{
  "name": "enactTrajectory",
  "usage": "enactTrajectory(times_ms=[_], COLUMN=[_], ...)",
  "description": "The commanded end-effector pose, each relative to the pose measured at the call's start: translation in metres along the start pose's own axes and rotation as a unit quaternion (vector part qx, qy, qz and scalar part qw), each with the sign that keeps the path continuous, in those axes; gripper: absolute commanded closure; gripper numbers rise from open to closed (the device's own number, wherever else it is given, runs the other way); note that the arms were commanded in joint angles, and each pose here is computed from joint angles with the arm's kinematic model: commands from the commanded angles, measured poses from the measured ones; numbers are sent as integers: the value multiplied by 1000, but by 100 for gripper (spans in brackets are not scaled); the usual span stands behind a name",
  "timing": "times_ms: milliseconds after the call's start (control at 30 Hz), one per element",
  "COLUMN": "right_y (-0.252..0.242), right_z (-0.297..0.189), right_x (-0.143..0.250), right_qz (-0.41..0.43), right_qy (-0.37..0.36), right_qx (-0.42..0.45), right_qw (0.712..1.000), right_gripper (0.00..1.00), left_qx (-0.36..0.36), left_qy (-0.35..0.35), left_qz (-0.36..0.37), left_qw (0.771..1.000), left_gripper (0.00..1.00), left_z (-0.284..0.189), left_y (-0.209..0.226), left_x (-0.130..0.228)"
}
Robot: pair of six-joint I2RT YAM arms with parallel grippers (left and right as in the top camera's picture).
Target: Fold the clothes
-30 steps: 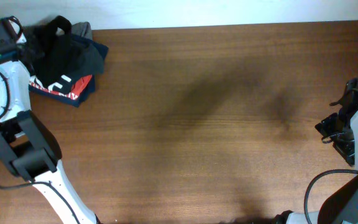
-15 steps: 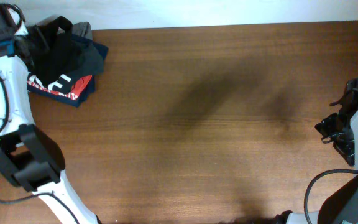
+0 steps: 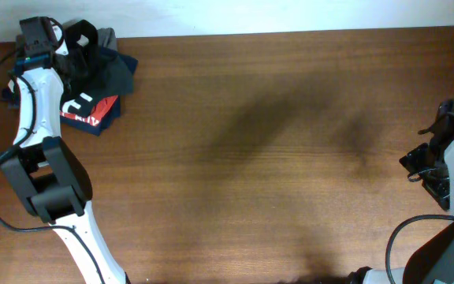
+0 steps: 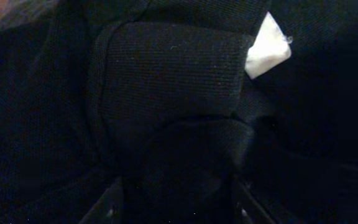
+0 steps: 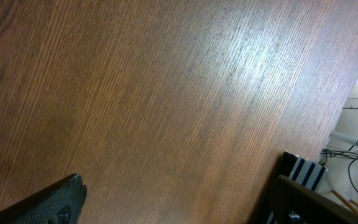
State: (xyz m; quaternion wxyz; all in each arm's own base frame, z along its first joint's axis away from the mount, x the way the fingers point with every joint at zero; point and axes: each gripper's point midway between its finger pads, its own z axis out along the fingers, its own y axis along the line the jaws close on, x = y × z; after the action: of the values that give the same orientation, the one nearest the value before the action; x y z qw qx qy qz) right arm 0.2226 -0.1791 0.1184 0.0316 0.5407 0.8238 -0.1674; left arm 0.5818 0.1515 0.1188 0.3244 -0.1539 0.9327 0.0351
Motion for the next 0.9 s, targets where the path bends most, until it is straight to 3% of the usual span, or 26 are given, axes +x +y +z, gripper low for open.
enactTrajectory(times_ms=[0, 67, 100, 267, 433, 567, 767, 867], right_y=[-1, -1, -1, -1, -1, -1, -1, -1], right_z=[-8, -8, -8, -8, -8, -8, -8, -8], right_x=[-6, -6, -6, -6, -6, -6, -6, -6], right_qz=[15, 15, 15, 15, 15, 15, 15, 15], right_qy=[-14, -14, -14, -14, -14, -14, -14, -14], right_qx=[-7, -7, -7, -7, -7, -7, -7, -7], right_qw=[1000, 1000, 1000, 1000, 1000, 1000, 1000, 1000], right_gripper=[1, 1, 1, 1, 1, 1, 1, 1], left_qx=[34, 36, 37, 41, 41, 49, 235, 258], left_qy=[-23, -56, -71, -120, -113, -97, -76, -78], left_qz=[7, 7, 7, 8, 7, 9, 75, 77], left_qw=[999, 998, 997, 992, 993, 994, 966, 960], left_gripper=[39, 31, 1, 1, 1, 1, 1, 1], left_z=[-38, -76, -97, -197, -288, -353, -452, -490], left_y=[-23, -23, -23, -22, -17, -15, -70, -73], left_x=[-18, -38, -47, -64, -35, 4, 84, 120])
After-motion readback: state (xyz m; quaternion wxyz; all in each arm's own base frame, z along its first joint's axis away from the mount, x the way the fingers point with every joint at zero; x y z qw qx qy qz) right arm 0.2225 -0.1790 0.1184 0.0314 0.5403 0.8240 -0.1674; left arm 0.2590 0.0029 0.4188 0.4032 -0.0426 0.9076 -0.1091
